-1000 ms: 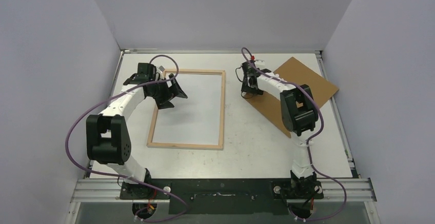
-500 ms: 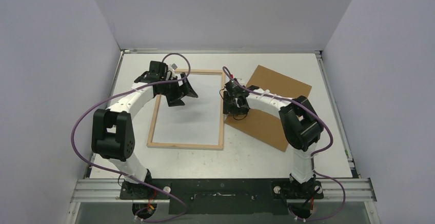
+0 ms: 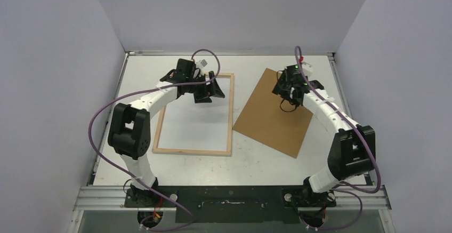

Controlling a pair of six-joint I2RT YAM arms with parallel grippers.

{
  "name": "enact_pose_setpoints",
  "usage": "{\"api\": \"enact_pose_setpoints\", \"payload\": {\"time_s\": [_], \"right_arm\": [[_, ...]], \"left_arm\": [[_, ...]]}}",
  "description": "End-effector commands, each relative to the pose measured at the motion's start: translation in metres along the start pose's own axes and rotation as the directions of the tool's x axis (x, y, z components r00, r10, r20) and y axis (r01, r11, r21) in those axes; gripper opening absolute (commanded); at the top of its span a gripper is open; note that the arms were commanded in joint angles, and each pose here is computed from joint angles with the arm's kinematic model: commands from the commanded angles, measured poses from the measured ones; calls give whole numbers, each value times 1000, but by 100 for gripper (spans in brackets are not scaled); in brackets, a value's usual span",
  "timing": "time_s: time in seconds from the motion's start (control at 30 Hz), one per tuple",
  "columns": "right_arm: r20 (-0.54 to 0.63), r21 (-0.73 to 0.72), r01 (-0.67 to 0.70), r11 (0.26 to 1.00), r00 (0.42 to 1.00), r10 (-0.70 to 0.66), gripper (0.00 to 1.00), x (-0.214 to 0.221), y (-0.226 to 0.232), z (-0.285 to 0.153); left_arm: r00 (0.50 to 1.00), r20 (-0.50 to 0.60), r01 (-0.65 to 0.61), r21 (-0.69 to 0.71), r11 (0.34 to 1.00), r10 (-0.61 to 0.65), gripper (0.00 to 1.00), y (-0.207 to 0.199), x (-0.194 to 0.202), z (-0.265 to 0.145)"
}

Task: Put the photo into the frame

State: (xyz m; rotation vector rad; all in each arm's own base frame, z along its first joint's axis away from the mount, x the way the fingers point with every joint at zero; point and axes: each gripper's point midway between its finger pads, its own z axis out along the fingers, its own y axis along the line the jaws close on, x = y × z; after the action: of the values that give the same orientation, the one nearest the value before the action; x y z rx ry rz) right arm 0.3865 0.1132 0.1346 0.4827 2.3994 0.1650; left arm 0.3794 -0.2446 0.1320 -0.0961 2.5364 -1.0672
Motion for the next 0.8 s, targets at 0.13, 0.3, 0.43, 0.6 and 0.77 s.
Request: {"api": "enact_pose_setpoints", "payload": {"time_s": [0.13, 0.3, 0.43, 0.6, 0.77], "right_arm": [[-16, 281, -197, 939, 978, 210, 67, 9, -139, -9], [-89, 307, -288, 907, 940, 329, 67, 45, -173, -6], [-81, 321, -345, 882, 918, 389, 67, 61, -191, -10], [-122, 332, -334, 882, 912, 391, 67, 86, -197, -14], [-147, 324, -341, 882, 903, 403, 67, 103, -197, -14]], "left_arm": [[960, 47, -277, 83, 957, 274, 76, -78, -8, 35], [958, 2, -286, 6, 958, 286, 76, -76, 5, 75], [954, -27, -301, -137, 944, 300, 76, -59, 8, 105], [956, -65, -294, -208, 933, 287, 76, -44, 14, 132], [956, -102, -292, -227, 929, 276, 73, -37, 27, 148]]}}
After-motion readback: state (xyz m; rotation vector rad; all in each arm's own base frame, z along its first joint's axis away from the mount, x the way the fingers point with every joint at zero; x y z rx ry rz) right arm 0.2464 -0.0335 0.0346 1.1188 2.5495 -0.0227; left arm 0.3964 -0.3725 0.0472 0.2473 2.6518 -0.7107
